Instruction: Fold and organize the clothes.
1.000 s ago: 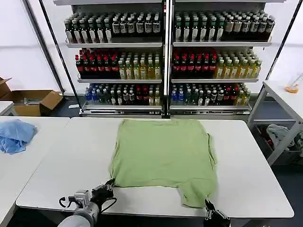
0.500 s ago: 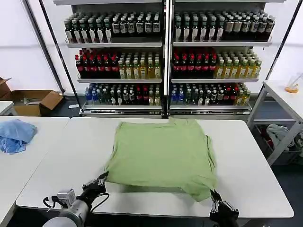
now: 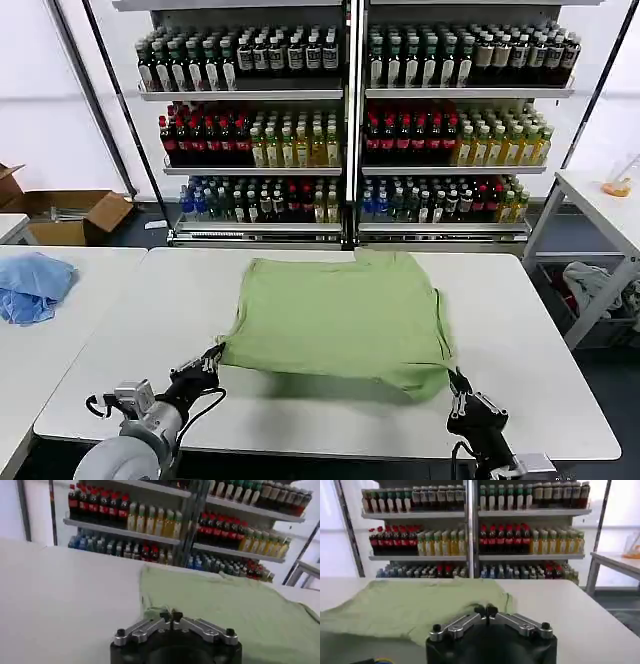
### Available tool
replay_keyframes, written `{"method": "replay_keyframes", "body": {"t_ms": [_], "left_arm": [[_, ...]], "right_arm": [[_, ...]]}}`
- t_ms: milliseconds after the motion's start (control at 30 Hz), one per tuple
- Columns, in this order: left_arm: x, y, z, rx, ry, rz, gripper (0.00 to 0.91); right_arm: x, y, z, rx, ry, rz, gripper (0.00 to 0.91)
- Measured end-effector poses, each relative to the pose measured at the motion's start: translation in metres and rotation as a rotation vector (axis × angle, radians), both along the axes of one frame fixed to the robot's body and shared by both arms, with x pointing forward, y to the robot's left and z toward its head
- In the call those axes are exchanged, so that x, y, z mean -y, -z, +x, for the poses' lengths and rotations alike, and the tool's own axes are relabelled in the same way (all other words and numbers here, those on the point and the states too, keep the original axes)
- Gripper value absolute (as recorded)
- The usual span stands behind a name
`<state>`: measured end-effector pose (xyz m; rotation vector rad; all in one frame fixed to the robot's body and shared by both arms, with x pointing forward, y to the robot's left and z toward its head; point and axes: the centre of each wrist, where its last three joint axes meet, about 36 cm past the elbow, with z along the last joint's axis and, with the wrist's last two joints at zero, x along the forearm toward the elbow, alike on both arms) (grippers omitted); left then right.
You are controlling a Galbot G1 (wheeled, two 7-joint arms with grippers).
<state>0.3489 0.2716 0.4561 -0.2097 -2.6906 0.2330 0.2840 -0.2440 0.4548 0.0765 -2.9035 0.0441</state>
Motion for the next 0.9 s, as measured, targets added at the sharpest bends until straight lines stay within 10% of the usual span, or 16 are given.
{"method": "replay_keyframes", "body": {"t_ms": [767, 800, 833, 867, 900], "left_arm": [[0.025, 0.052, 0.09, -0.021, -0.001, 0.14, 0.02], [0.026, 0.055, 0.091, -0.022, -0.002, 0.148, 0.02], [0.027, 0.057, 0.093, -0.024, -0.005, 0.155, 0.151], [0.027, 0.06, 0.094, -0.027, -0.007, 0.163, 0.333], [0.028, 0.062, 0.095, -0.029, -0.008, 0.169, 0.907]], "right_arm": [[0.0, 0.056, 0.106, -0.022, 0.0, -0.078, 0.0], [-0.002, 0.059, 0.108, -0.028, -0.002, -0.084, 0.262], [-0.003, 0.062, 0.11, -0.034, -0.005, -0.088, 0.816], [-0.004, 0.064, 0.111, -0.04, -0.008, -0.093, 0.907], [-0.005, 0.065, 0.112, -0.045, -0.01, -0.098, 0.907]]}}
